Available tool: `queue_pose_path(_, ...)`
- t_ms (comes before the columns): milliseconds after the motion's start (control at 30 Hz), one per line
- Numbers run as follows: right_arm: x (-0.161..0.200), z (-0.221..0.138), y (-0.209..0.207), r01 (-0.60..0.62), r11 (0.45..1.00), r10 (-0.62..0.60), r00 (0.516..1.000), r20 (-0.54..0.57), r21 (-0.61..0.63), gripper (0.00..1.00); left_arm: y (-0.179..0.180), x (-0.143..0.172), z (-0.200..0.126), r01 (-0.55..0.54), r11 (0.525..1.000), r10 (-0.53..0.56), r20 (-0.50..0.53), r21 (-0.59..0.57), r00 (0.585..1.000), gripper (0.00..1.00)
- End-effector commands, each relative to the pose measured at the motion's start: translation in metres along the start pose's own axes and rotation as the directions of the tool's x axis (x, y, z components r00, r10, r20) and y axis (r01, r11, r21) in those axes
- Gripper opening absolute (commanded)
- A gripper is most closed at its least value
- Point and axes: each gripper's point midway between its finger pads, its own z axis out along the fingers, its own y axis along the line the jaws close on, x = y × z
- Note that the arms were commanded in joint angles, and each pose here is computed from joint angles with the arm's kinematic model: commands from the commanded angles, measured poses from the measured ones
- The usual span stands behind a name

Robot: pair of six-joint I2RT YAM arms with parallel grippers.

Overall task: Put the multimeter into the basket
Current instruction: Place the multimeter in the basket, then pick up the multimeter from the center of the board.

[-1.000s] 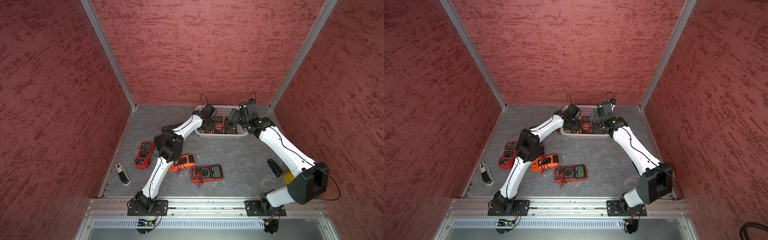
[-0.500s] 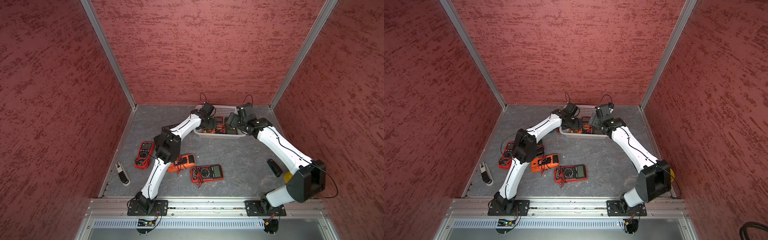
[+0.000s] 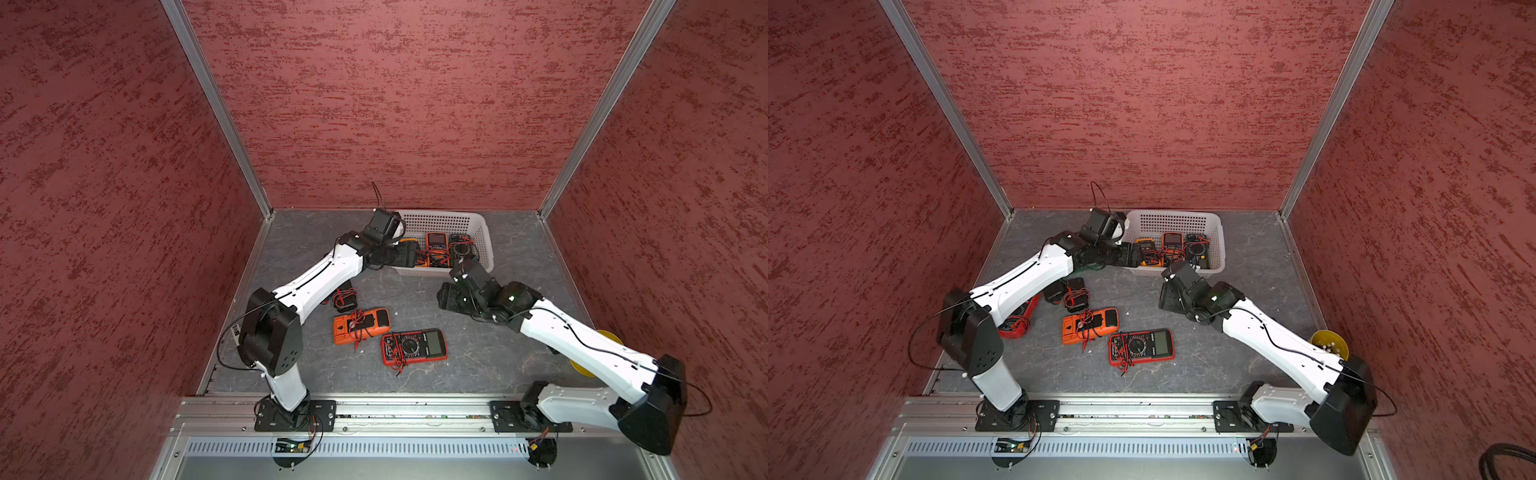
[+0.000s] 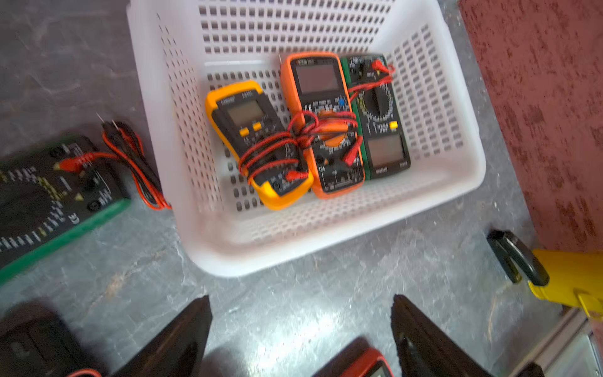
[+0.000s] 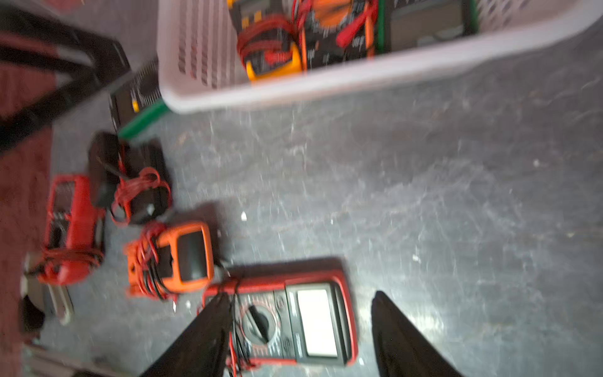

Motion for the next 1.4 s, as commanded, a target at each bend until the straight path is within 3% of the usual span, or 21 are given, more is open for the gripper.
queue_pose_path(0, 0.051, -0.001, -0.004, -0.050, 0.999, 0.050, 0.991, -0.125, 0.009, 0.57, 0.004, 0.025, -0.003, -0.080, 0.996, 0.080, -0.014, 0.029, 0.997, 0.86)
queue_pose_path(133, 0.099, 0.009, -0.006, -0.022, 0.999, 0.029, 0.970, -0.240, 0.030, 0.41, 0.014, 0.054, -0.013, -0.095, 0.995, 0.096, -0.035, 0.021, 0.995, 0.85)
queue_pose_path(333, 0.149, 0.038, 0.007, 0.031, 0.999, -0.025, 0.924, -0.383, 0.009, 0.25, 0.022, 0.067, -0.017, -0.061, 0.998, 0.061, -0.041, -0.001, 0.997, 0.85)
queue_pose_path(533, 0.172, 0.057, -0.001, 0.044, 0.995, 0.000, 0.890, -0.455, 0.086, 0.22, 0.032, 0.061, -0.023, -0.014, 0.999, 0.015, 0.006, -0.046, 1.000, 0.87)
queue_pose_path(667, 0.177, 0.073, -0.025, -0.006, 0.984, 0.089, 0.883, -0.461, 0.179, 0.23, 0.044, 0.058, -0.024, 0.036, 0.997, -0.035, 0.016, -0.070, 0.999, 0.88)
queue_pose_path(1100, 0.090, 0.125, -0.030, 0.000, 0.966, 0.100, 0.923, -0.371, 0.260, 0.28, 0.068, 0.046, -0.024, 0.161, 0.984, -0.157, 0.056, -0.074, 0.986, 0.91)
queue_pose_path(1367, 0.027, 0.145, -0.022, 0.000, 0.968, 0.078, 0.952, -0.296, 0.253, 0.40, 0.078, 0.046, -0.028, 0.192, 0.976, -0.186, 0.075, -0.099, 0.980, 0.94)
